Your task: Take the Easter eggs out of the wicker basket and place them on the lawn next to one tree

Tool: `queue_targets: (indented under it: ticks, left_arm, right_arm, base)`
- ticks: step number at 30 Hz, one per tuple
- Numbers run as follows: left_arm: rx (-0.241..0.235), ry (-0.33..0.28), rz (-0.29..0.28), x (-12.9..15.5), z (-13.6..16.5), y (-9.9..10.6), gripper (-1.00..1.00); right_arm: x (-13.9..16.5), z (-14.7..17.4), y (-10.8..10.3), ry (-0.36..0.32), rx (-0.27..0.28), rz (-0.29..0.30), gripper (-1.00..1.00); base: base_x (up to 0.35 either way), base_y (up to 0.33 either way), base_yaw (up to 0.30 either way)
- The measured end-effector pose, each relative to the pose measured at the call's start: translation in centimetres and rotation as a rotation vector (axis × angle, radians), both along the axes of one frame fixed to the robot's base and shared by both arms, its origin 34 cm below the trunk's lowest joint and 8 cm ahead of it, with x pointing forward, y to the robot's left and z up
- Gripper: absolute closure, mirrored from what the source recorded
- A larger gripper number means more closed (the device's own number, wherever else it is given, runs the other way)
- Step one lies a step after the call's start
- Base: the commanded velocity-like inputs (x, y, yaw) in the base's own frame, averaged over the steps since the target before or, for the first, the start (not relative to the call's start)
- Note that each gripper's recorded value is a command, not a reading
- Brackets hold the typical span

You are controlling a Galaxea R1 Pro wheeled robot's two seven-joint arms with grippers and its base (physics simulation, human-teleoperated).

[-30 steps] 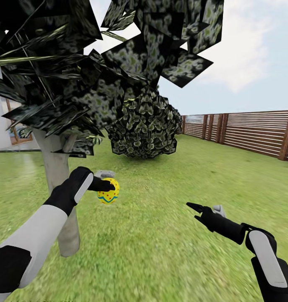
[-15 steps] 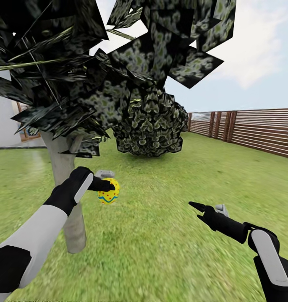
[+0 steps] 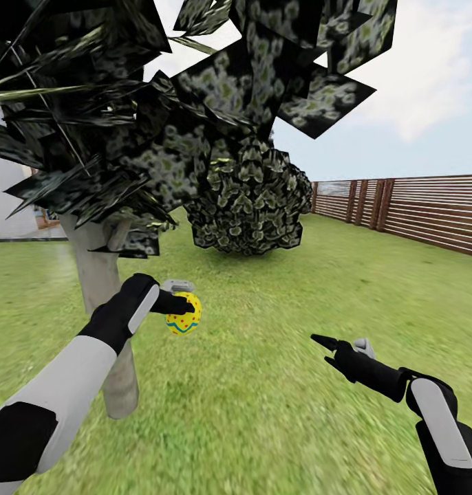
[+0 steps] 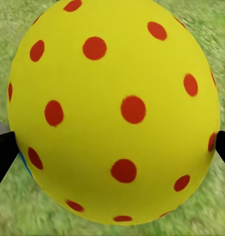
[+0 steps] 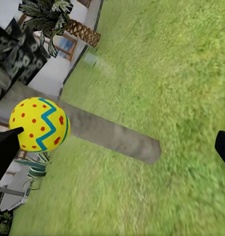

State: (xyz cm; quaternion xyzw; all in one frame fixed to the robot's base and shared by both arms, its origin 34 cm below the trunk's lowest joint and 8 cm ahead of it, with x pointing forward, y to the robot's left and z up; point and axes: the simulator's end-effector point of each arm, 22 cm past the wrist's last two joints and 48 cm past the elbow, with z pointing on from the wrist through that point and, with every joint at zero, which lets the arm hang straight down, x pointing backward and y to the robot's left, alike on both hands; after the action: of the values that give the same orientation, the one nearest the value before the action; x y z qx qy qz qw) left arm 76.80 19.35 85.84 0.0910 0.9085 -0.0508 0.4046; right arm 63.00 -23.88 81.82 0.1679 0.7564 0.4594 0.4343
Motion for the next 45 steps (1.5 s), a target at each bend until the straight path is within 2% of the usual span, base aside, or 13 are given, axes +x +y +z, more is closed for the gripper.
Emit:
queue_targets:
  ticks: [19, 30, 45]
  left_arm:
    - [0.000, 0.000, -0.001, 0.0, 0.0, -0.1, 1.00]
    - [-0.006, 0.002, -0.005, 0.0, 0.0, -0.2, 1.00]
    - [-0.010, -0.003, -0.007, -0.6, -3.4, -0.4, 1.00]
  right_arm:
    - [0.0, 0.0, 0.2, 0.000, 0.003, 0.002, -1.00]
    - [0.0, -0.1, 0.2, 0.003, 0.004, 0.002, -1.00]
    - [-0.6, -3.4, 0.2, 0.005, 0.005, 0.003, -1.00]
  base:
    - [0.269, -0.149, 0.000]
    - [0.021, -0.011, 0.000]
    - [0.000, 0.000, 0.000]
